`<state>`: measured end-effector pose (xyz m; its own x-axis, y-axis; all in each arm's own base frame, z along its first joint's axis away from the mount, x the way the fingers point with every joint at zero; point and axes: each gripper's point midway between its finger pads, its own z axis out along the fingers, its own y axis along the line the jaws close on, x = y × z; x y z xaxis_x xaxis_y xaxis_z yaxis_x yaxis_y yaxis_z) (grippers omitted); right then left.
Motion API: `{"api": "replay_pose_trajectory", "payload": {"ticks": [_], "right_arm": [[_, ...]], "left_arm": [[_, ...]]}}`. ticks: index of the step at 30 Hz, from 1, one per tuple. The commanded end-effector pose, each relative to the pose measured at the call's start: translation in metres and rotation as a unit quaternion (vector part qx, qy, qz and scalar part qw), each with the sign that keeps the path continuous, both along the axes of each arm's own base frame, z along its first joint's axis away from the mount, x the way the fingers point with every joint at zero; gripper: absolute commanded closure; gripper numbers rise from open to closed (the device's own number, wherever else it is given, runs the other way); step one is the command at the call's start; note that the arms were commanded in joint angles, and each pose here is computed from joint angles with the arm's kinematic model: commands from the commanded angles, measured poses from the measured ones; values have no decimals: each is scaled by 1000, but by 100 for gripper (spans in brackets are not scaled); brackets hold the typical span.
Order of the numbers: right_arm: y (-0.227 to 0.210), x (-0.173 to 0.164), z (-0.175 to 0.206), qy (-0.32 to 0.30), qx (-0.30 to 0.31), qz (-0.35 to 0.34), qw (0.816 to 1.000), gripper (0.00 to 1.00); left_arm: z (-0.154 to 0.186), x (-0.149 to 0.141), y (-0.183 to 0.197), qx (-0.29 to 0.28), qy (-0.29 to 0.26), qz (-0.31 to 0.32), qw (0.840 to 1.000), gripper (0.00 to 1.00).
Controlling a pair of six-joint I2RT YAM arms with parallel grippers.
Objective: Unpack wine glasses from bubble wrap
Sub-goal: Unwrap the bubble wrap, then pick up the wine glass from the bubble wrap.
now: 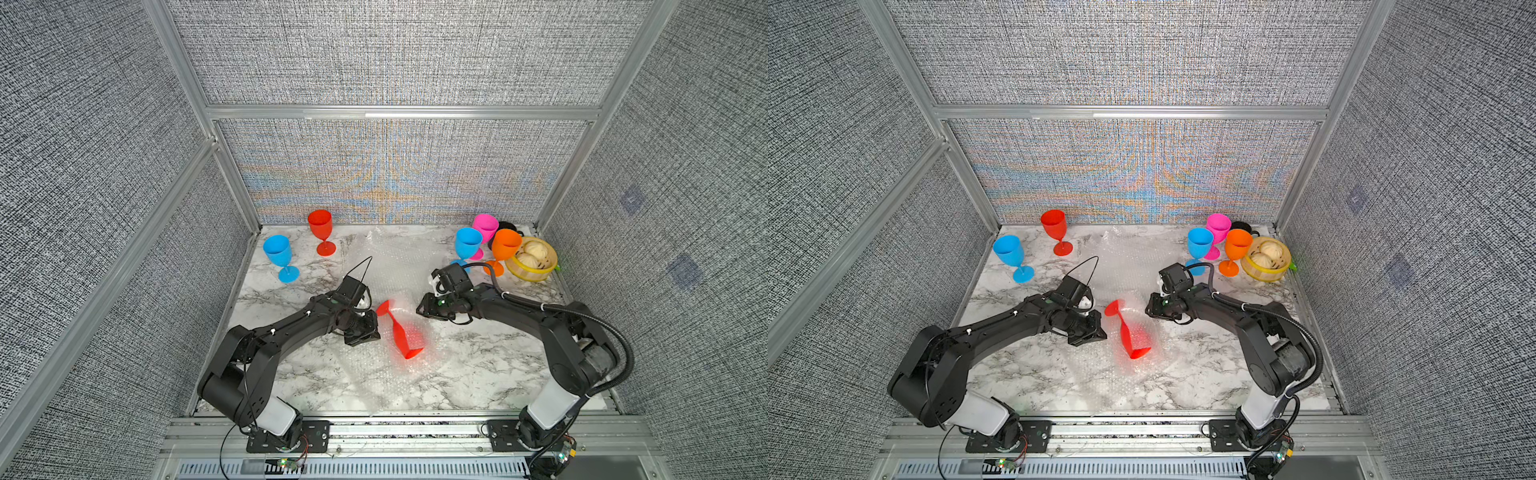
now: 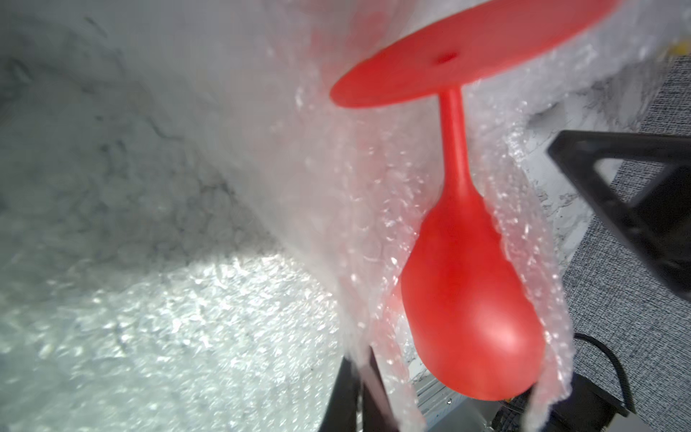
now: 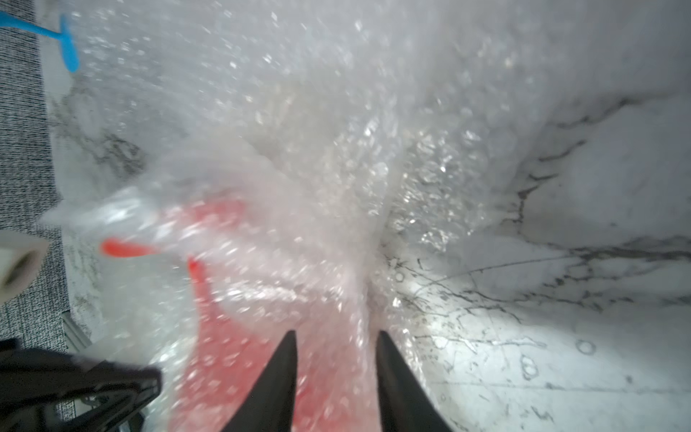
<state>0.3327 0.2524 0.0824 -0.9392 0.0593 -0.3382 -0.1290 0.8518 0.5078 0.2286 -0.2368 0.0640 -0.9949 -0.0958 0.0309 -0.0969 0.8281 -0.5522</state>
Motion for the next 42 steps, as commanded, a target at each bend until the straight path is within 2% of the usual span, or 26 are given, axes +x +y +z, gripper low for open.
{"api": "replay_pose_trajectory", "payload": {"ticks": [1, 4, 10, 14, 18, 21, 24, 26, 28, 32, 36, 39, 40, 41, 42], "right_arm": [[-4, -7, 16, -8, -11, 20, 1000, 54], [-9, -10, 37, -26, -16, 24, 999, 52], [-3, -34, 82, -74, -17, 75, 994, 51], [11, -61, 100, -95, 0, 119, 988, 53], [26, -85, 92, -78, 11, 158, 984, 58], [31, -93, 71, -60, -9, 167, 984, 59], [17, -84, 46, -48, -54, 132, 989, 56], [6, -75, 32, -38, -71, 107, 991, 53], [-3, -71, 17, -19, -63, 88, 994, 53], [-3, -60, 6, 20, 9, 55, 998, 53], [8, -57, -1, 52, 54, 60, 995, 54], [4, -53, -4, 57, 63, 42, 996, 55], [0, -51, -5, 58, 66, 32, 996, 55], [-4, -49, -4, 59, 70, 24, 996, 55], [-8, -46, -3, 59, 76, 13, 995, 55]], "left_arm": [[-4, -7, 12, 30, 5, -7, 1000, 80], [-3, -10, 19, 43, 6, 0, 999, 68], [5, -13, 32, 72, -10, -1, 997, 63], [25, -7, 41, 88, -57, -12, 994, 63], [47, 3, 48, 105, -117, -27, 987, 63], [56, 8, 45, 98, -139, -42, 985, 63], [61, 6, 36, 79, -146, -63, 984, 62], [72, 1, 20, 54, -173, -99, 978, 59], [86, -4, 4, 48, -215, -142, 965, 55], [99, -8, -10, 124, -296, -195, 927, 48], [93, -24, -33, 173, -336, -270, 886, 42], [83, -31, -44, 242, -355, -311, 848, 37], [83, -31, -47, 268, -366, -315, 834, 32], [83, -31, -49, 287, -376, -315, 823, 2], [82, -34, -53, 298, -383, -320, 814, 0]]}}
